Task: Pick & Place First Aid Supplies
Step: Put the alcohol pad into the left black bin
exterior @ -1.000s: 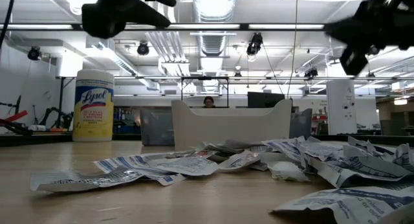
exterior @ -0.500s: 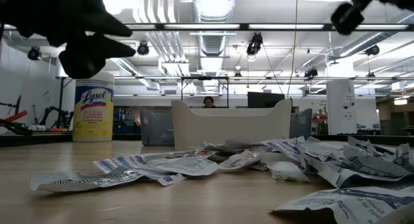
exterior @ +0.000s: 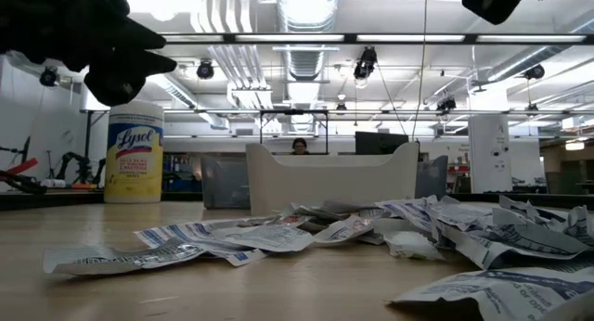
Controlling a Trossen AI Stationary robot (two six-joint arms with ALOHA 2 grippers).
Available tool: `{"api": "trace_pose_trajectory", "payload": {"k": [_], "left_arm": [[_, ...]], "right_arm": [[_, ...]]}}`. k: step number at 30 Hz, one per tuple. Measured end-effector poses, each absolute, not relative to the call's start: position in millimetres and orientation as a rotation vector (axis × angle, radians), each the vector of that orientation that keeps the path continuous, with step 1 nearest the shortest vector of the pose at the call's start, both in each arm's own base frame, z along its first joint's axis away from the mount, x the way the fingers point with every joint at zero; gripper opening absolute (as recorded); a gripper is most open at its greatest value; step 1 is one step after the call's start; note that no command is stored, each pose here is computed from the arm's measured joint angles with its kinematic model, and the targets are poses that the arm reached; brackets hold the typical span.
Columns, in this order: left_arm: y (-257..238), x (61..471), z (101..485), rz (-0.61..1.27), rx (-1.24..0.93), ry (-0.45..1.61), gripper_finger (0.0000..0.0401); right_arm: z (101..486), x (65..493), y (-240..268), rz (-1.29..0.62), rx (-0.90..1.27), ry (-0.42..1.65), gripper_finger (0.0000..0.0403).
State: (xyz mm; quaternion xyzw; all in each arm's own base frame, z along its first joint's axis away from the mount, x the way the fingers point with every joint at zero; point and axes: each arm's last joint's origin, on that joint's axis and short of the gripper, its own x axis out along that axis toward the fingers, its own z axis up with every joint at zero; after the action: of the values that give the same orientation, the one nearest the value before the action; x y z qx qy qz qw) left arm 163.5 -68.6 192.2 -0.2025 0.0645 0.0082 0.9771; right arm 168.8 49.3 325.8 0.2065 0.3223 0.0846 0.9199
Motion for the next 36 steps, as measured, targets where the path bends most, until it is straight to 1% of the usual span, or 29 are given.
{"api": "trace_pose_trajectory", "payload": {"k": [5, 12, 17, 21, 27, 34, 36], "left_arm": [[-61, 162, 191, -0.064, -0.378, 0.138, 0.0136], [-44, 168, 190, -0.119, -0.317, 0.152, 0.0136], [-27, 167, 199, -0.113, -0.279, 0.091, 0.0136], [-21, 158, 206, -0.185, -0.234, 0.062, 0.0136], [-18, 138, 203, -0.183, -0.227, 0.092, 0.0136], [-15, 117, 206, -0.185, -0.204, -0.025, 0.0136], [-15, 113, 202, -0.184, -0.205, -0.025, 0.0136]], "right_arm": [[338, 182, 53, 0.105, 0.437, 0.801, 0.0059], [344, 209, 60, 0.070, 0.431, 0.876, 0.0059], [338, 223, 64, 0.044, 0.443, 0.915, 0.0059], [328, 230, 66, 0.014, 0.467, 0.955, 0.0059], [315, 236, 68, -0.024, 0.498, 1.000, 0.0059], [304, 241, 69, -0.063, 0.525, 1.044, 0.0059], [300, 242, 69, -0.070, 0.523, 1.058, 0.0059]]}}
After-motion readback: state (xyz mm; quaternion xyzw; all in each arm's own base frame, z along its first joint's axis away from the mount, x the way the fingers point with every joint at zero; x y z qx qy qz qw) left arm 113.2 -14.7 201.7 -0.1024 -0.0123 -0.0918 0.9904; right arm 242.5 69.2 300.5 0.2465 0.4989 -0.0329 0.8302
